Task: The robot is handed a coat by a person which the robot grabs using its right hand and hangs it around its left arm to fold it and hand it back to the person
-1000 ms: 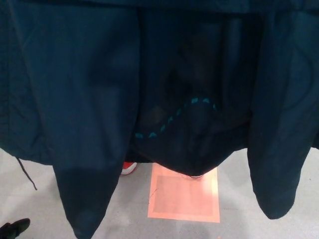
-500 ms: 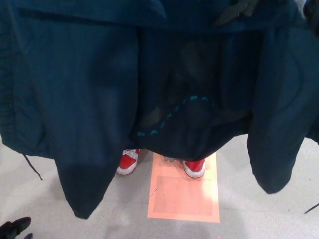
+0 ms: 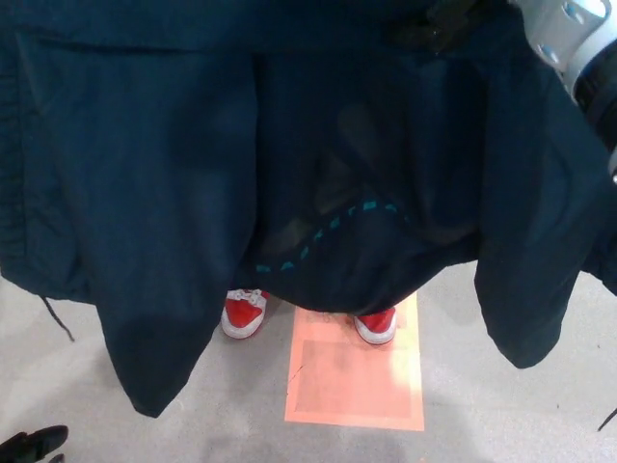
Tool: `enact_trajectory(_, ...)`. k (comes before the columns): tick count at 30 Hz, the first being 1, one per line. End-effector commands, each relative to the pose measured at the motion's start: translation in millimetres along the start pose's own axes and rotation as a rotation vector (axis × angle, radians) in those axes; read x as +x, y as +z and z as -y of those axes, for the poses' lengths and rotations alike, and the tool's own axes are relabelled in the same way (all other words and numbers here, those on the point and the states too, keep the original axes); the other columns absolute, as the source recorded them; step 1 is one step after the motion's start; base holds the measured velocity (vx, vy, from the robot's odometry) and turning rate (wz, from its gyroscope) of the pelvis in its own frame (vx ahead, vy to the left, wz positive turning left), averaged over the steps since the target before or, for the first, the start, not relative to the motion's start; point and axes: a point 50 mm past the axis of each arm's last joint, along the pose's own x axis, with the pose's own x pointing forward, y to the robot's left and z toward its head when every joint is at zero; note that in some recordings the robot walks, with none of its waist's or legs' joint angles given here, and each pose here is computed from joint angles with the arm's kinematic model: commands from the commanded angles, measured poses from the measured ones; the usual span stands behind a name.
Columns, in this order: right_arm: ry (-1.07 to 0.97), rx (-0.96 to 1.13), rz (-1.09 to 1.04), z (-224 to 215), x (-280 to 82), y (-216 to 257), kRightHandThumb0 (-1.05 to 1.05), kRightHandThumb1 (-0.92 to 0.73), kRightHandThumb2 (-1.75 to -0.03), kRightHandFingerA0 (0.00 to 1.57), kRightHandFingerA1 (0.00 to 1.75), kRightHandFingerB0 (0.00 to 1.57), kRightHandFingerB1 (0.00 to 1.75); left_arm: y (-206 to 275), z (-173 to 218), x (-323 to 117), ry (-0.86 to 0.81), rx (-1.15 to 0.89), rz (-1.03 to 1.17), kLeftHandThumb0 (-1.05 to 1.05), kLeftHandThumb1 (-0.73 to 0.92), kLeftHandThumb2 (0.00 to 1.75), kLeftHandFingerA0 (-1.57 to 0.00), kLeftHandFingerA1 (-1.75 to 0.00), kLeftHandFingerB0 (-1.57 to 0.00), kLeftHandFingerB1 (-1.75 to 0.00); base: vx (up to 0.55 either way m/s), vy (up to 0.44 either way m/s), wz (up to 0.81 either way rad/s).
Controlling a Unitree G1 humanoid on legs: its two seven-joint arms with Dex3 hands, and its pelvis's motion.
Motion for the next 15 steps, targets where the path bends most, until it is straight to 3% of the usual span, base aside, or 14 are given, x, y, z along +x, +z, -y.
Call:
enact_trajectory(1,-0.180,0.051,0.077,-5.8,3.5,3.3,-0.36,-0.89,-0.66,0.78,0.62,0.70,0.55,-1.9,-4.5,-4.3,0.023,0.021,0.013,-0.76,0.92,0.72,-0.41,-0.39,-0.25,-0.31,0.00,0.000,0.00)
enact_trajectory(2,-0.209,0.056,0.084,-5.6,3.0,2.3,-0.36,-0.89,-0.66,0.78,0.62,0.70,0.55,-2.3,-4.4,-4.8,0.020,0.024,0.014,-0.76,0.92,0.72,-0.41,-0.39,-0.25,-0.31,0.00,0.000,0.00)
enact_trajectory(3,-0.229,0.055,0.095,-5.1,2.3,1.5,-0.35,-0.89,-0.66,0.80,0.73,0.72,0.60,-2.4,-4.3,-4.7,0.023,0.024,0.013,-0.75,0.92,0.72,-0.41,-0.39,-0.26,-0.31,0.00,0.000,0.00)
enact_trajectory(4,-0.255,0.061,0.101,-4.2,1.8,1.0,-0.35,-0.87,-0.67,0.75,1.26,0.70,0.89,-3.1,-4.4,-5.1,0.024,0.020,0.011,-0.77,0.91,0.72,-0.42,-0.39,-0.25,-0.31,0.00,0.000,0.00)
enact_trajectory(5,-0.276,0.069,0.102,-3.4,1.5,0.8,-0.35,-0.87,-0.67,0.75,1.26,0.70,0.89,-3.9,-4.6,-5.7,0.024,0.015,0.009,-0.77,0.91,0.72,-0.42,-0.39,-0.25,-0.31,0.00,0.000,0.00)
enact_trajectory(7,-0.352,0.080,0.108,3.3,-0.7,-0.3,-0.36,-0.88,-0.69,0.77,1.43,0.63,1.21,-4.1,-4.7,-6.3,0.025,0.013,0.014,-0.76,0.92,0.71,-0.44,-0.39,-0.29,-0.32,0.00,0.000,0.00)
enact_trajectory(8,-0.389,0.084,0.109,8.2,-2.7,-1.2,-0.36,-0.88,-0.69,0.77,1.43,0.63,1.21,-4.3,-4.1,-6.5,0.025,0.012,0.017,-0.76,0.92,0.71,-0.44,-0.39,-0.29,-0.32,0.00,0.000,0.00)
enact_trajectory(9,-0.425,0.090,0.106,14.8,-5.1,-1.9,-0.37,-0.88,-0.70,0.80,1.45,0.63,1.32,-4.1,-3.5,-6.0,0.023,0.006,0.018,-0.76,0.92,0.71,-0.45,-0.39,-0.30,-0.32,0.00,0.000,0.00)
enact_trajectory(10,-0.466,0.102,0.108,22.5,-8.3,-2.3,-0.37,-0.87,-0.68,0.82,1.35,0.65,1.20,-3.3,-3.1,-5.8,0.018,0.004,0.024,-0.75,0.92,0.72,-0.46,-0.39,-0.30,-0.32,0.00,0.000,0.00)
enact_trajectory(11,-0.508,0.117,0.113,30.5,-11.9,-2.7,-0.37,-0.87,-0.68,0.82,1.35,0.65,1.20,-2.4,-2.8,-5.7,0.010,0.006,0.032,-0.75,0.92,0.72,-0.46,-0.39,-0.30,-0.32,0.00,0.000,0.00)
enact_trajectory(12,-0.522,0.119,0.110,33.9,-13.4,-2.9,-0.31,-0.67,-1.10,0.90,1.02,0.77,0.93,-1.5,-2.8,-5.2,0.009,0.005,0.035,-0.77,0.92,0.70,-0.45,-0.39,-0.30,-0.32,0.00,0.000,0.00)
enact_trajectory(13,-0.562,0.137,0.104,43.0,-17.2,-3.0,-0.38,-0.86,-0.65,0.95,1.08,0.75,1.08,0.0,-2.7,-4.2,0.006,0.000,0.039,-0.79,0.92,0.69,-0.46,-0.38,-0.30,-0.32,0.00,0.000,0.00)
enact_trajectory(14,-0.590,0.160,0.101,48.7,-19.7,-2.7,-0.38,-0.86,-0.65,0.95,1.08,0.75,1.08,0.3,-2.7,-3.8,0.004,-0.005,0.038,-0.79,0.92,0.69,-0.46,-0.38,-0.30,-0.32,0.00,0.000,0.00)
enact_trajectory(15,-0.634,0.172,0.094,60.6,-25.6,-2.8,-0.40,-0.89,-0.66,1.00,0.75,0.83,0.71,1.4,-3.1,-3.1,0.002,0.004,0.037,-0.80,0.92,0.69,-0.46,-0.38,-0.29,-0.31,0.00,0.000,0.00)
